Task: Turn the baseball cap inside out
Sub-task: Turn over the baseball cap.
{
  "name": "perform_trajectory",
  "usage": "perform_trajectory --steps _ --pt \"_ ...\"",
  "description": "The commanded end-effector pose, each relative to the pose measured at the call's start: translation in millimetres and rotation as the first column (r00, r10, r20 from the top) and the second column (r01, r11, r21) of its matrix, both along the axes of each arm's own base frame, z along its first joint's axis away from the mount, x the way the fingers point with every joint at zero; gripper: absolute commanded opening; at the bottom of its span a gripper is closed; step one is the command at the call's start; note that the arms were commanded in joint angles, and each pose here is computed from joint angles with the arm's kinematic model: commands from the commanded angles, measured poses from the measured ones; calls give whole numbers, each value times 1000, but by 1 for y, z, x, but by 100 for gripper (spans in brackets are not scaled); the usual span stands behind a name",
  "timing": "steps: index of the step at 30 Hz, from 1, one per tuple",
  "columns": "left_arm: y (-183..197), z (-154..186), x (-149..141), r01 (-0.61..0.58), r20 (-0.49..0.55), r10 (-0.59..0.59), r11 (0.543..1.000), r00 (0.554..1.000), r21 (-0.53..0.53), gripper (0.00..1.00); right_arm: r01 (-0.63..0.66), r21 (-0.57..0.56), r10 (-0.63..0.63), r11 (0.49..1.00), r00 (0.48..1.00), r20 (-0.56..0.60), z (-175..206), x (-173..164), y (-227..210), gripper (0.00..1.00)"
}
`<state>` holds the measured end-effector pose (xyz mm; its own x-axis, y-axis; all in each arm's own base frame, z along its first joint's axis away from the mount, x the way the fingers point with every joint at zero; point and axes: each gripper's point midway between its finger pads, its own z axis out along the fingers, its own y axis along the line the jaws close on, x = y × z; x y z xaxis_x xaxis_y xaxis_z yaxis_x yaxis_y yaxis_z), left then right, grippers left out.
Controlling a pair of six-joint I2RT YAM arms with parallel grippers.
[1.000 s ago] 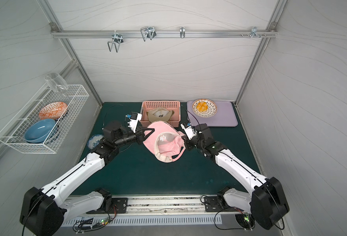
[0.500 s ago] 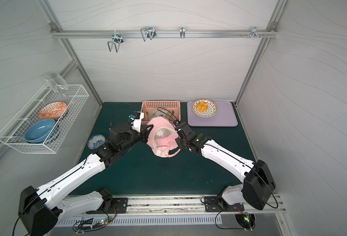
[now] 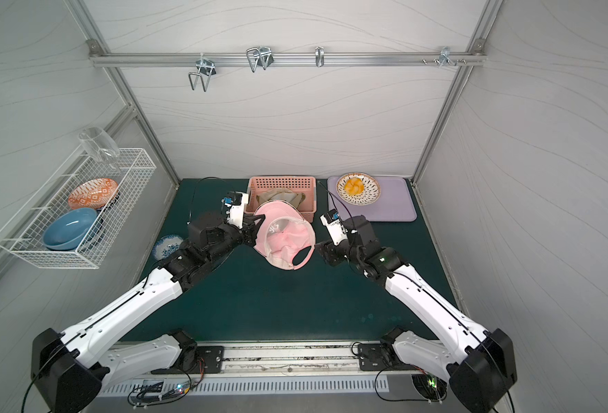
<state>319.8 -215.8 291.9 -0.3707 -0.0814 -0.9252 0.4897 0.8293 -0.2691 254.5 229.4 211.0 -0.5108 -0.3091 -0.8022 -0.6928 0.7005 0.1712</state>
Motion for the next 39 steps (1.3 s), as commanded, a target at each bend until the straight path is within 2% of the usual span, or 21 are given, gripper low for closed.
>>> perform_trajectory --steps 1,5,7,11,15,19,28,31,36,39 --pt "-2 58 -6 29 102 -16 992 995 -119 0 -142 106 144 984 990 -14 4 -16 22 61" --pt "-1 63 -6 10 59 1 983 998 -185 0 -253 205 260 946 966 -7 11 -32 45 59" --pt "-2 63 -6 0 35 9 975 999 -224 0 -303 192 301 933 953 43 11 -39 57 58" --pt "6 60 -1 -84 -43 74 953 996 -293 0 -406 112 385 907 906 175 3 -54 85 59" --pt "11 60 2 -145 -109 115 934 987 -326 0 -431 -8 415 902 863 288 -9 -55 98 61" --pt "18 56 6 -210 -160 163 913 974 -350 0 -442 -108 450 891 822 348 -18 -53 111 63" --pt "8 48 8 -208 -242 129 918 962 -337 0 -345 -292 443 892 791 421 -41 -25 123 61" --pt "5 47 8 -199 -252 118 924 960 -327 0 -358 -322 472 876 775 420 -44 -24 126 54" --pt "3 47 8 -164 -221 106 951 970 -263 0 -416 -344 530 842 758 379 -50 -33 122 22" --pt "3 49 9 -122 -180 88 975 980 -184 0 -519 -314 600 795 746 288 -53 -53 112 15"
